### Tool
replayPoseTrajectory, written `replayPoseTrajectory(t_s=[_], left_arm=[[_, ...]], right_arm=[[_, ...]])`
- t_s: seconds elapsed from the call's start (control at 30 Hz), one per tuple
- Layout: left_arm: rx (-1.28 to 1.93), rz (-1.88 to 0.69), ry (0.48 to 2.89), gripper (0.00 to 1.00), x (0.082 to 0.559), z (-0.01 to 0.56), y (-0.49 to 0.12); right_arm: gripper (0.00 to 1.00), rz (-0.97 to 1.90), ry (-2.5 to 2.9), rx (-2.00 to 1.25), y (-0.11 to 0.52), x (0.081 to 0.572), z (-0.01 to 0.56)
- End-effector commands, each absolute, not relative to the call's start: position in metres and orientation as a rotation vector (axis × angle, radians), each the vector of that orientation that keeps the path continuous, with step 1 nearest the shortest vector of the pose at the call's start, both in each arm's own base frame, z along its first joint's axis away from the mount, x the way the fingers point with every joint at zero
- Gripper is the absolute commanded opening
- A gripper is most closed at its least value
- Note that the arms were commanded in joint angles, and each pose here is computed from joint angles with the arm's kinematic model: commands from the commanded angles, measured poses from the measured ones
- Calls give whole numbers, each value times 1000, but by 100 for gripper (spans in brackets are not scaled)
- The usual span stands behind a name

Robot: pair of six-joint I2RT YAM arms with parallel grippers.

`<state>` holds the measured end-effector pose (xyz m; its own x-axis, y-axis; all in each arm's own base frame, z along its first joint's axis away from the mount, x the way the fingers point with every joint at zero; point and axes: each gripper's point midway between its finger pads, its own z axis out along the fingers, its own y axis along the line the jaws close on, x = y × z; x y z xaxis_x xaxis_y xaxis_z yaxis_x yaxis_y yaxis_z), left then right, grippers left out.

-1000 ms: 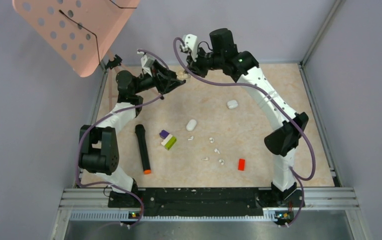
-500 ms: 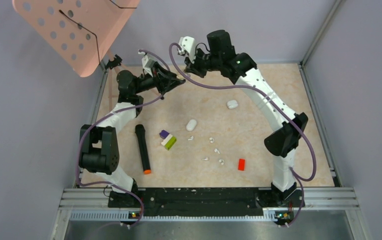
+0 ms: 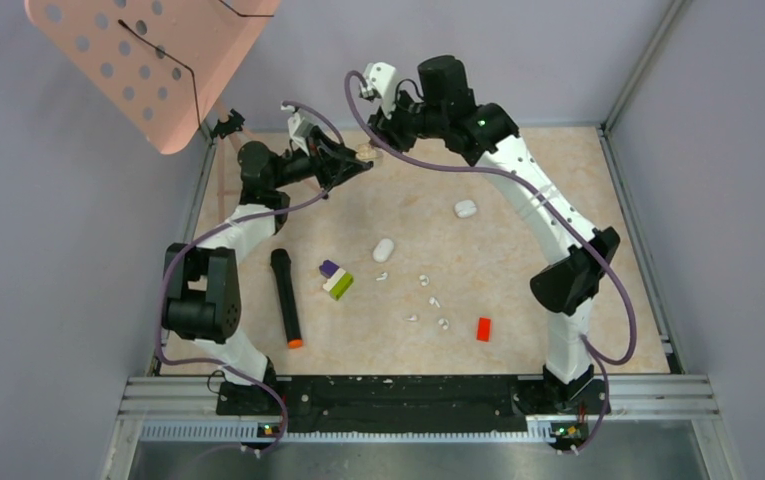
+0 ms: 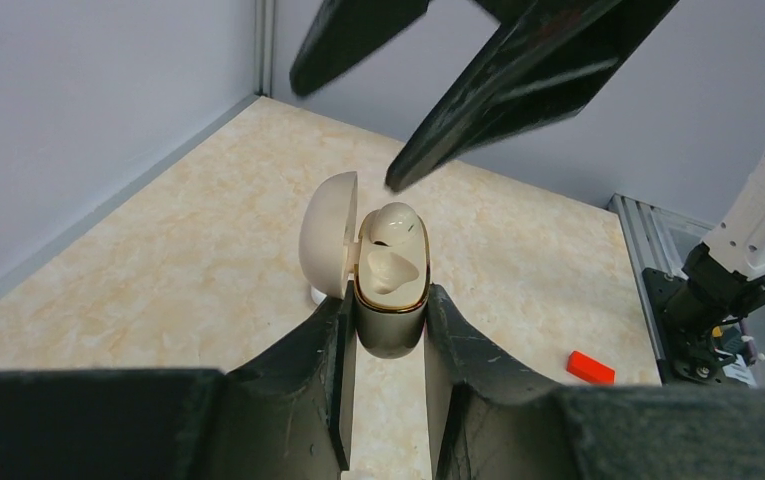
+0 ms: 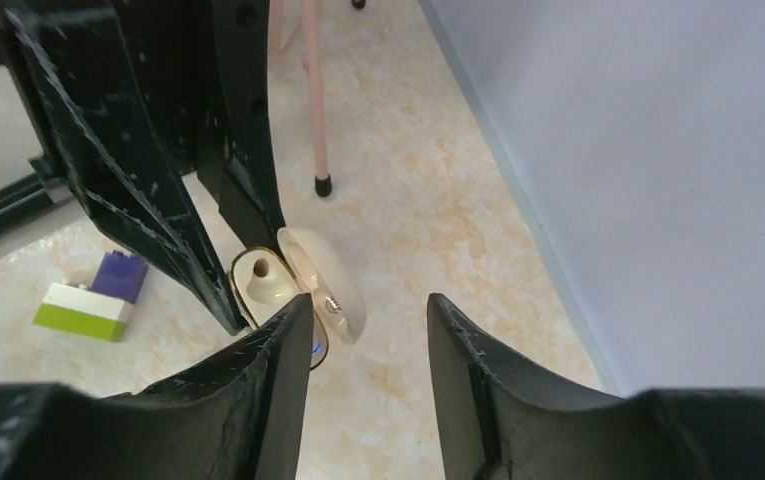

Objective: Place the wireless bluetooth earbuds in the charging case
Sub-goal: Adjust the charging case.

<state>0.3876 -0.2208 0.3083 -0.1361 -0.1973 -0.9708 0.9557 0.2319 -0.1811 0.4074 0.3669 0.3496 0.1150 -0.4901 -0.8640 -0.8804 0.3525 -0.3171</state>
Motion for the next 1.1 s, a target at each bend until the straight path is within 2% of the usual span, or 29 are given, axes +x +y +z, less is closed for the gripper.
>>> replayPoseTrajectory(t_s=[0.0,0.1,0.2,0.27,0.4,0.47,0.5,0.53,0.73,0.77,0.87,1.07], left_arm=[[810,-1187,1269,0,391,309,-218],[795,-1185,1273,0,393,310,-216],[777,-1185,1277,0,395,313,-215],[760,-1180,1282,0,396,314,-212],[727,-1165,1293,0,398,319,-204],[719,-1155,1299,0,399,319,-201],[712,-1148,1303,0,400,319,-199],[701,-1147,1312,0,400,317,-197],[635,-1120,1342,0,399,316,-187],[629,-1115,1344,0,398,316,-186],[597,-1104,1355,0,397,312,-183],[570,-1109,1373,0,391,308,-179]], right_arm=[[49,517,1429,-1084,348,388,448],[55,528,1439,-1032,337,383,465],[56,528,1485,-1036,325,374,455],[56,551,1548,-1052,317,372,431],[57,598,1729,-1168,301,363,337],[72,602,1746,-1267,297,352,302],[73,598,1760,-1298,295,348,285],[71,593,1774,-1317,292,345,271],[35,707,2059,-1327,282,315,191],[31,737,2099,-1339,280,307,181],[31,768,2017,-1494,277,282,163],[31,610,1422,-1856,280,233,130]])
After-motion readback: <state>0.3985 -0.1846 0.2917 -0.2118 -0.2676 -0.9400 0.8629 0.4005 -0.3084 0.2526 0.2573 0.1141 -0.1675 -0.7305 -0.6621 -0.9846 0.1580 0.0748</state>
